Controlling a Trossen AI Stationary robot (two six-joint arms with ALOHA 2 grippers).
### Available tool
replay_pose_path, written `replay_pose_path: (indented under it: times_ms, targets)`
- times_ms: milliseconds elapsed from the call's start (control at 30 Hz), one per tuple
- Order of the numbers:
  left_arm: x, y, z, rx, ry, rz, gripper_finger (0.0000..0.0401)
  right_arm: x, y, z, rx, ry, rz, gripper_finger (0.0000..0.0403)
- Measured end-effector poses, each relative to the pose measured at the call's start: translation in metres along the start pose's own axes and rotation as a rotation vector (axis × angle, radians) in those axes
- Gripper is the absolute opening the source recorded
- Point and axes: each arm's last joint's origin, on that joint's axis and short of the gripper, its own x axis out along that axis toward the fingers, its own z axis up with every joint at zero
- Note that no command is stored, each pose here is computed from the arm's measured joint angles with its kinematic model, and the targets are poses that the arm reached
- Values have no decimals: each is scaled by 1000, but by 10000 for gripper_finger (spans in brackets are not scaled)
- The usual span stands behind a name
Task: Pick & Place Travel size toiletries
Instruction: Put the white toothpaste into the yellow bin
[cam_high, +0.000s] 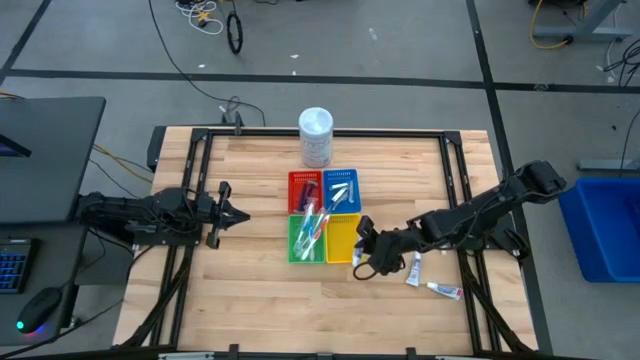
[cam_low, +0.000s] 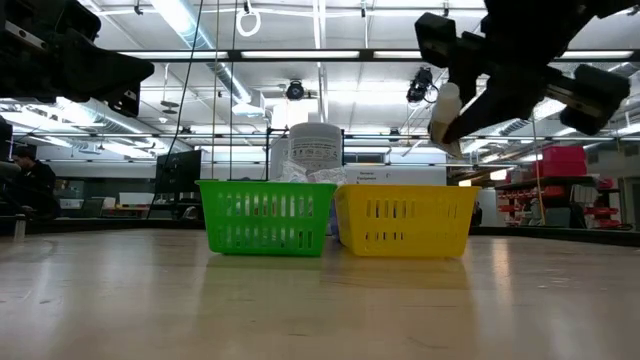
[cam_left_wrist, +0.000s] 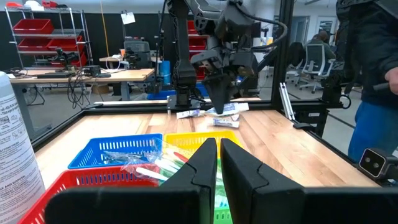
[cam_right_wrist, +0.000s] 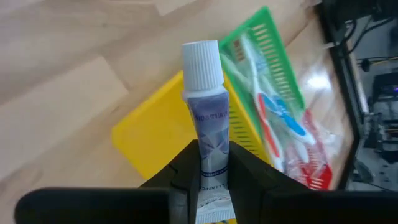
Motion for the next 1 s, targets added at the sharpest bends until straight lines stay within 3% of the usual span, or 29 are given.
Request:
replay_pose_path:
  times_ms: [333,767,1000]
  targets:
    - [0,0,0,0,0,0,27,21,-14,-6,18,-6,-69,70]
    - [0,0,0,0,0,0,27,39,-15,-17,38,49,-55,72]
    - [0,0,0,0,0,0,27,39,-15,-19,38,61,-45,115]
